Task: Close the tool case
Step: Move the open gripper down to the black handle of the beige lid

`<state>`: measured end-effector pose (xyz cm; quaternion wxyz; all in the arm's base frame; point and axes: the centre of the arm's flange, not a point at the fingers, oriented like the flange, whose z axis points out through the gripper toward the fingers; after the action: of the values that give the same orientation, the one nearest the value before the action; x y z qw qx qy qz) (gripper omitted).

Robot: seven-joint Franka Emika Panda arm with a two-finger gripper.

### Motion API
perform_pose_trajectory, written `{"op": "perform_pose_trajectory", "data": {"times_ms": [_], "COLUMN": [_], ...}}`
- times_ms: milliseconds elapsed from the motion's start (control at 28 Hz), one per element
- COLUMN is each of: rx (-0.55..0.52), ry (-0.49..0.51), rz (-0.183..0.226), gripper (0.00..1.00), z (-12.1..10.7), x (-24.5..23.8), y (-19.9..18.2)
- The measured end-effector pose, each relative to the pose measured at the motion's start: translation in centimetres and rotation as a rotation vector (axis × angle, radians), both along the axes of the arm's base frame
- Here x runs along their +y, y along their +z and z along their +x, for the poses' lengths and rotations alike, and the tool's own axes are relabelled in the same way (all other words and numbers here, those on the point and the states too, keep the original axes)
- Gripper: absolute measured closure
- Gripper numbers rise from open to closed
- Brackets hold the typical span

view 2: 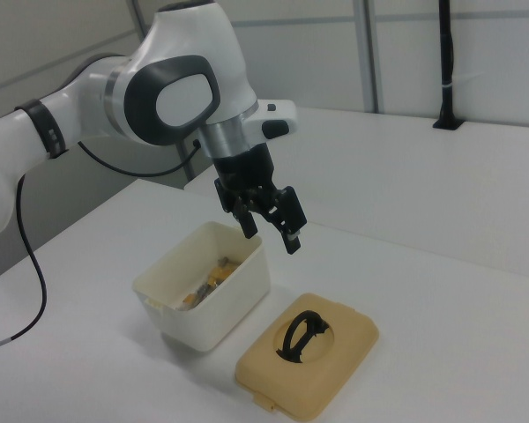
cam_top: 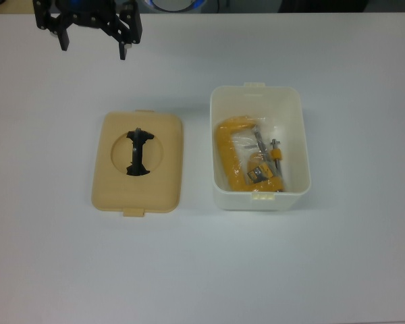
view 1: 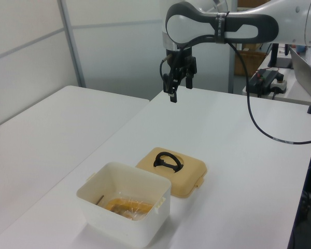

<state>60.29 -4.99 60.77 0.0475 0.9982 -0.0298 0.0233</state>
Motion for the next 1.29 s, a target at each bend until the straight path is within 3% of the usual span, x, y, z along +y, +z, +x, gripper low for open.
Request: {"op": "perform_pose_trajectory", "data": {"times_ms": [464, 893, 1286], "rx": [0.035, 0.051, 0.048], "ry": [0.061, 0.076, 0.092], "rz": [0.0, -0.006, -0.009], "gripper": [0.0, 0.0, 0.0], "z": [0.9, 4.1, 5.7], "x": [2.2, 2.7, 3.3], "y": [-1.9, -7.9, -12.0]}}
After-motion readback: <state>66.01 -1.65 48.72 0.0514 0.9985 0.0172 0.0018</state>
